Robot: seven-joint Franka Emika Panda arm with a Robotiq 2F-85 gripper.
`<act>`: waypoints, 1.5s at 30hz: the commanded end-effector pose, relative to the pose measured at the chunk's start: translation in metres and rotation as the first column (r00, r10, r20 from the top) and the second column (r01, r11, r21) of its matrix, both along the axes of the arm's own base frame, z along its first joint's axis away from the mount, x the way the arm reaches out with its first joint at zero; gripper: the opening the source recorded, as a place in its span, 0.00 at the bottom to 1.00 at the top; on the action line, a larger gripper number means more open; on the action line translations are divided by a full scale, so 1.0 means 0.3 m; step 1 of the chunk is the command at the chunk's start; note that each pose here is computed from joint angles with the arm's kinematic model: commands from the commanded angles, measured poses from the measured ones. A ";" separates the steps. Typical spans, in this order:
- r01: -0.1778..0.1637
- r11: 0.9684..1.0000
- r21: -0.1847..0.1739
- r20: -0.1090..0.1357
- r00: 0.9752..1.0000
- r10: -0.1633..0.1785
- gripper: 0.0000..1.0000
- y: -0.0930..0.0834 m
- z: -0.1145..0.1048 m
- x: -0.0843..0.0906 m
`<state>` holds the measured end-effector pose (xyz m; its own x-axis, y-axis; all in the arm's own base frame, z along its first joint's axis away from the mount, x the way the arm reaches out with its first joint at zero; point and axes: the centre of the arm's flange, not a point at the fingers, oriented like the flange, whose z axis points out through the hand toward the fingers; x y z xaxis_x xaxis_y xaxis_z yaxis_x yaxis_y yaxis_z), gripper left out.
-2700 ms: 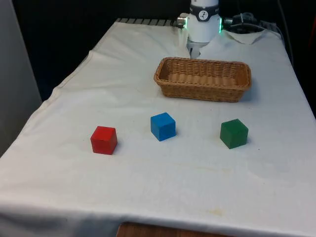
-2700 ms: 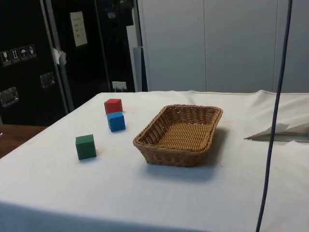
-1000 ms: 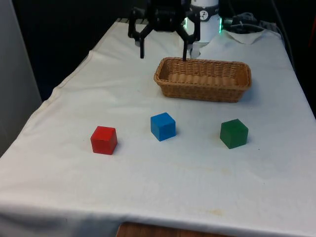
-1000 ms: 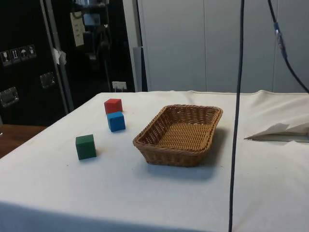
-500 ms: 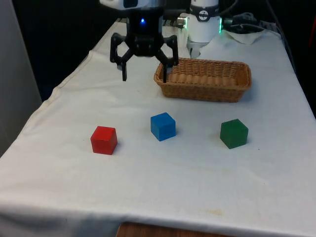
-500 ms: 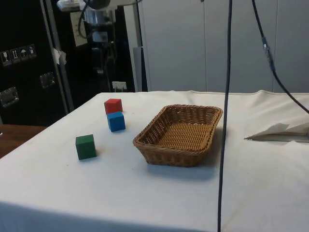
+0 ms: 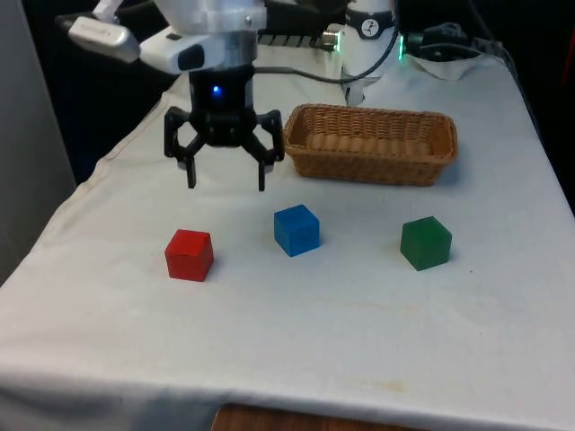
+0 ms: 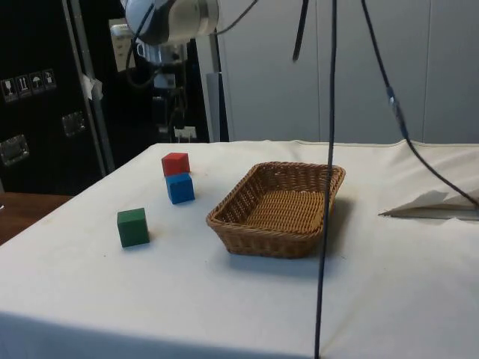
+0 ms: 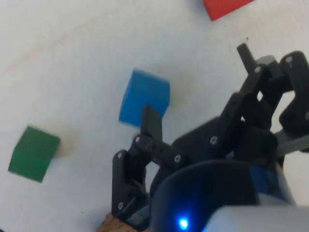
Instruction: Pick up exactly two blocks and place them into the basket.
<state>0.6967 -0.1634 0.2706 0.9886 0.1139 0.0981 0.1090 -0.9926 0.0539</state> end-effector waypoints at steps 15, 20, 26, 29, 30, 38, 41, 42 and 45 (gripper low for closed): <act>-0.006 1.000 -0.025 0.024 1.000 0.007 1.00 -0.138 -0.146 0.094; -0.006 0.999 -0.037 0.031 0.999 0.007 1.00 -0.183 -0.172 0.108; -0.004 0.999 -0.040 0.040 0.999 0.005 1.00 -0.209 -0.204 0.116; -0.001 0.999 -0.044 0.047 0.999 0.003 1.00 -0.208 -0.206 0.115; 0.003 0.999 -0.032 0.044 0.999 -0.002 1.00 -0.212 -0.223 0.114; 0.024 1.000 0.002 0.046 0.999 -0.024 1.00 -0.215 -0.277 0.104; 0.032 0.999 0.016 0.049 0.998 -0.033 1.00 -0.220 -0.292 0.102; 0.036 0.999 0.019 0.049 0.998 -0.037 1.00 -0.221 -0.298 0.100; 0.043 0.999 0.027 0.053 0.998 -0.045 1.00 -0.228 -0.304 0.099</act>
